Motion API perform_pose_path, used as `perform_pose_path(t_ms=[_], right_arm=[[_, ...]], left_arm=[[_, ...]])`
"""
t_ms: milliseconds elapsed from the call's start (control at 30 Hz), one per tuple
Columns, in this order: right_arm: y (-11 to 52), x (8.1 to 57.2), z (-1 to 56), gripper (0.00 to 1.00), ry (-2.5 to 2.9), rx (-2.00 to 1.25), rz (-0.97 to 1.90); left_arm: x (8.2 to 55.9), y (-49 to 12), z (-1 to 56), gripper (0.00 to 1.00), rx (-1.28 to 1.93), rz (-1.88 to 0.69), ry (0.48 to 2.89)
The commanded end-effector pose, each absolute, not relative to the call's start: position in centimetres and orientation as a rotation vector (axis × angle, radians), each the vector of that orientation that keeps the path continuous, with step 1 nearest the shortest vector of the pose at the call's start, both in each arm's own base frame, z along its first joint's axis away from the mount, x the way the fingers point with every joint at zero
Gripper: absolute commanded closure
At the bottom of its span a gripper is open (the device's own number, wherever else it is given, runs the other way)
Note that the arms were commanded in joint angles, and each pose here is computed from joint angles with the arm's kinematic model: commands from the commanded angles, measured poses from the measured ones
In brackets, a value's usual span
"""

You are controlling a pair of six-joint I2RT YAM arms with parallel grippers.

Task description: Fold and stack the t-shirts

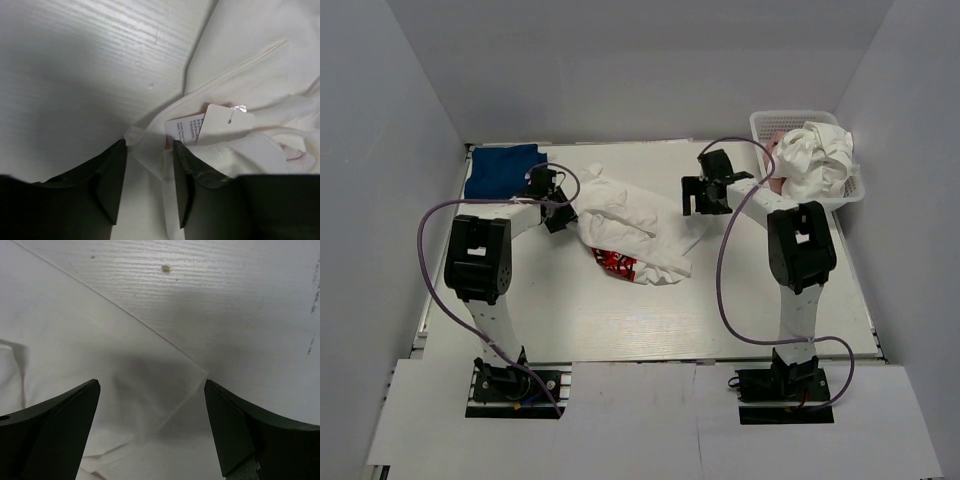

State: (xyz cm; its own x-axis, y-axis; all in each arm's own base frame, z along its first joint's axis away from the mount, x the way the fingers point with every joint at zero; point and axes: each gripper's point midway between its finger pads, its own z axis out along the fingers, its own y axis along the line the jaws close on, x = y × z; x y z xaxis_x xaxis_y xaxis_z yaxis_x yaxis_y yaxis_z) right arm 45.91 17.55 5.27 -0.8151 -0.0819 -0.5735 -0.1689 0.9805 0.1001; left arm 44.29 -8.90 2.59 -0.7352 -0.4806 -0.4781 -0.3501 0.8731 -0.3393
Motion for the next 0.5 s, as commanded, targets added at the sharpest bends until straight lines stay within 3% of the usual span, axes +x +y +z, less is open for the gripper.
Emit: perform_pose_path(t_ms=[0,33,133,167,233,367,467], right_arm=[[17.2,46.2,4.3,0.10,2.534,-0.100,0.167],[17.4,46.1,3.9,0.10,2.544,-0.097,0.182],[18.3,45.5,2.8,0.14,2.570,-0.109,0.227],[18.4,45.4,2.7,0.21,2.577,-0.118,0.237],[19.3,44.9,2.2,0.40,2.587,-0.179,0.292],[20.0,45.1,2.3,1.00,2.573,-0.225,0.299],[19.9,45.8,5.1,1.00,2.502,-0.231,0.280]], left_arm=[[44.1,-10.1,0.6,0.50,-0.593,-0.357,2.533],[44.3,-10.2,0.4,0.54,-0.577,-0.367,2.531],[45.6,-11.4,0.9,0.81,-0.517,-0.451,2.509],[45.7,-11.7,0.6,1.00,-0.499,-0.465,2.518],[47.3,-12.0,1.7,1.00,-0.424,-0.484,2.469],[49.8,-12.0,4.8,1.00,-0.289,-0.466,2.388],[51.4,-12.3,9.5,1.00,-0.199,-0.474,2.292]])
